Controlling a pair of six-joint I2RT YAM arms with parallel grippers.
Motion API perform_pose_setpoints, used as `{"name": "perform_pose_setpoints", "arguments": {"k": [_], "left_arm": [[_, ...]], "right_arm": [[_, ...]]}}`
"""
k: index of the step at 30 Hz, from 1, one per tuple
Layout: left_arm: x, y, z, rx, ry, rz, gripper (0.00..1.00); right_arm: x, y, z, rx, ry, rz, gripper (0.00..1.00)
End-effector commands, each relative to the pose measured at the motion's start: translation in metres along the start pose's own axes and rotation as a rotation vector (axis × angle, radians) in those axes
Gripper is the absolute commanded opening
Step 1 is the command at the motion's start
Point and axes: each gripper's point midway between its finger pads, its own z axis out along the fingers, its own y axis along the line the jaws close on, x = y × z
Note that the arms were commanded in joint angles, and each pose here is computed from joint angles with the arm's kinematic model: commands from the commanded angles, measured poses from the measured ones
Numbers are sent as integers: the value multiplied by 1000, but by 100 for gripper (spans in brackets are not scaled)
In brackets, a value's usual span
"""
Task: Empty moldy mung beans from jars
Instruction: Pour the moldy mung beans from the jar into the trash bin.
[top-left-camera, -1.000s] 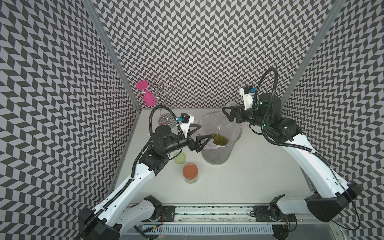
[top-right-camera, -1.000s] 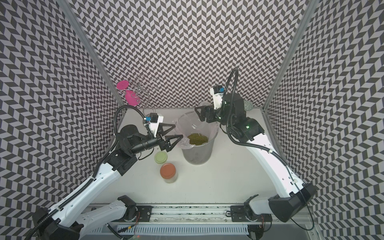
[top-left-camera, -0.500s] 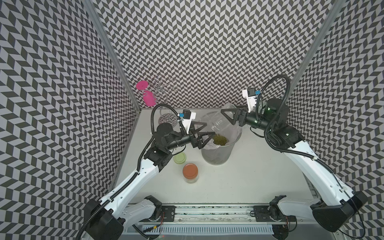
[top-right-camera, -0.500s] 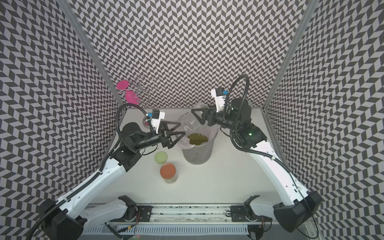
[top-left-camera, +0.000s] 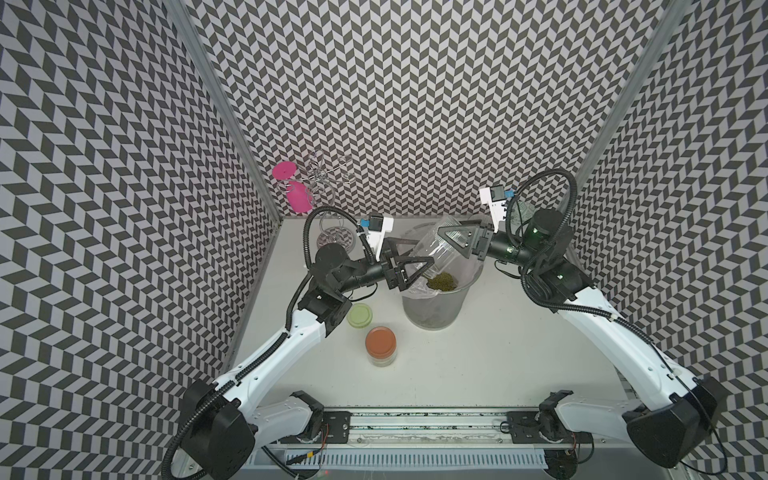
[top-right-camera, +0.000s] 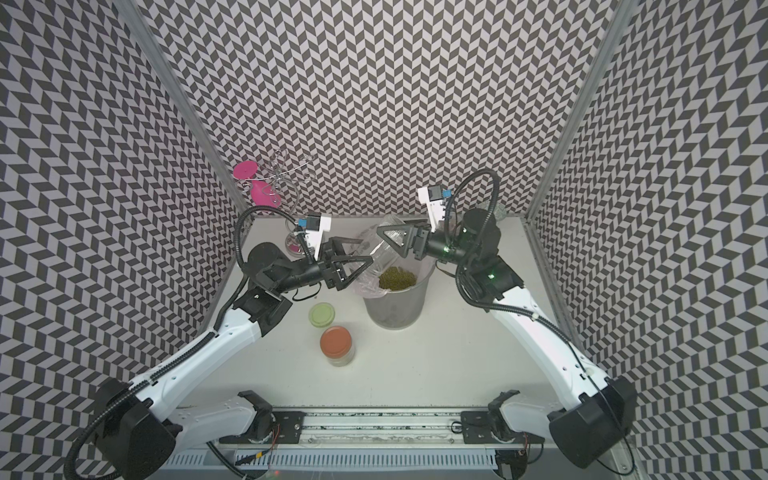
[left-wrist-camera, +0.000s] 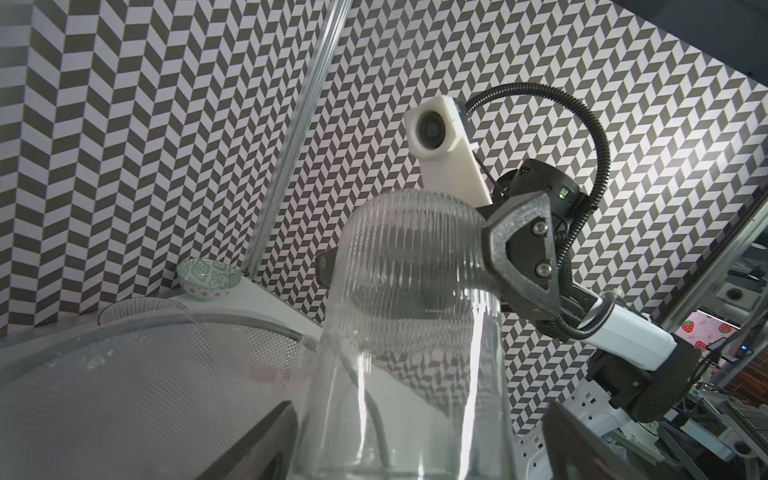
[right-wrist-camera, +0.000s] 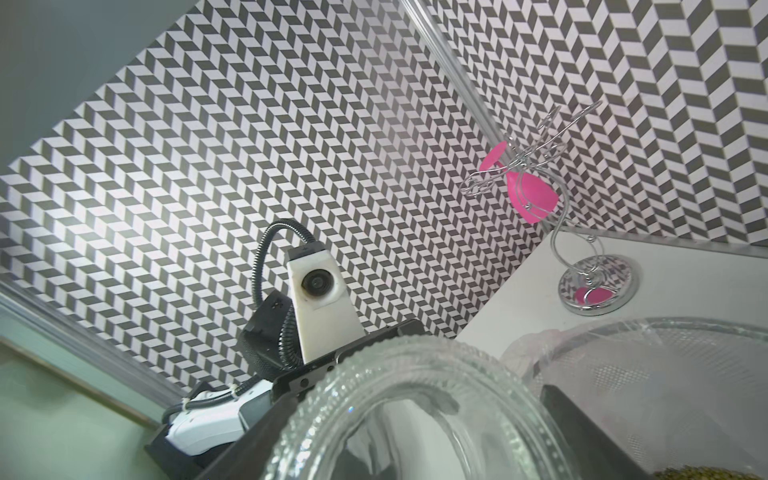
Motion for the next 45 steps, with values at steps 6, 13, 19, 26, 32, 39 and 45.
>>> {"name": "perform_pose_setpoints", "arguments": {"k": [6,13,19,26,32,39,45], "left_arm": [[-20,-15,6,75,-45,27,85],[-26,-10,9,67,-76,17,69],[-26,-8,14,66,-73,10,59],[-28,-2,11,6,-82,27,90],[-33,2,8,-49,-105,39,88],[-37,2,4,-81,-144,49,73],[-38,4,4,-128,-154,58,74]], "right_arm": [[-24,46,-8,-158,-90,-75,63],[-14,49,-7,-185,-80,-52,63],[-8,52,-3,-201,-74,-43,63],[-14,49,-5,-157,-105,-63,63],[-11,48,-9,-175,-130,-39,63],[-10,57,-11,-201,-168,-32,63],[-10,61,-18,-192,-244,-35,62]]}}
